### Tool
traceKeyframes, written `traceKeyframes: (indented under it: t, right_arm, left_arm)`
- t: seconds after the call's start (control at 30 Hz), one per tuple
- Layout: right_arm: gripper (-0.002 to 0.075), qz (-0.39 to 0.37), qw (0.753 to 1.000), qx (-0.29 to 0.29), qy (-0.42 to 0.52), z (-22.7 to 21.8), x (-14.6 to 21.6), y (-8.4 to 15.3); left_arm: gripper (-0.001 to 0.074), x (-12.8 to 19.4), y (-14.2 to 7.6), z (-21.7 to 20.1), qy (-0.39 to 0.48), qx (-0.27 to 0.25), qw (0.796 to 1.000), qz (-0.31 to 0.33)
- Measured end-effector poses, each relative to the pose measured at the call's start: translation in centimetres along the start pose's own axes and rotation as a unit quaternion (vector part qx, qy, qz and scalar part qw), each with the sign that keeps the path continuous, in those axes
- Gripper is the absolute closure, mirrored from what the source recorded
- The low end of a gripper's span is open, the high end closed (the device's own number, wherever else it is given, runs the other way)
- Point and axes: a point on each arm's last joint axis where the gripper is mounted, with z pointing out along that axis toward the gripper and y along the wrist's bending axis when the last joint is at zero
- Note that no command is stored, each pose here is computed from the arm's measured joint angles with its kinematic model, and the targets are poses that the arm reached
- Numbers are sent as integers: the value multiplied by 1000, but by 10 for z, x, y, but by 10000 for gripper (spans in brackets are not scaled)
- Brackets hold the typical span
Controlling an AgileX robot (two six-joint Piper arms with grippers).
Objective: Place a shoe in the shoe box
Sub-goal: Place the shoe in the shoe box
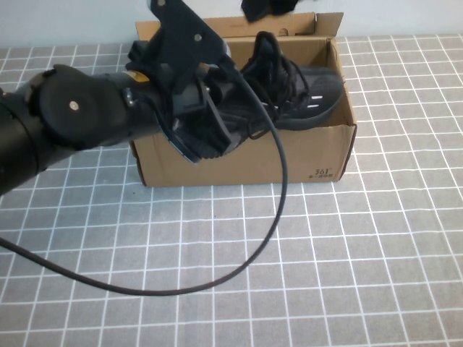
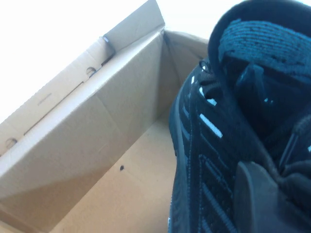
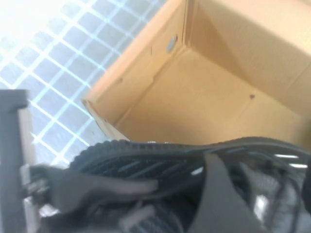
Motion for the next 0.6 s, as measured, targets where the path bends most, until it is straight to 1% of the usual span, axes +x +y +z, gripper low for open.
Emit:
traceKeyframes:
  t: [0.1, 0.27, 0.33, 0.4, 0.5, 0.6]
  right_arm:
    - [427, 2, 1000, 0, -25, -26, -3, 5]
    - [545, -3, 998, 4, -55, -66, -2, 11]
    - [592, -3, 998, 6, -56, -78, 2, 12]
    - [631, -3, 999, 9, -48, -85, 9, 13]
    - [660, -2, 1000, 22, -22, -86, 24, 11]
    - [670, 0, 999, 33, 17, -85, 45, 9]
  left_arm:
    - [699, 6, 6, -1, 12, 2, 1000, -9]
    - [699, 10, 31, -9, 34, 9, 998, -42]
    - [699, 7, 42, -13, 34, 3, 999, -42]
    - [699, 1, 55, -19, 29, -5, 999, -27]
    - [699, -8, 70, -25, 22, -12, 1000, -6]
    - [699, -13, 80, -23, 21, -9, 1000, 2]
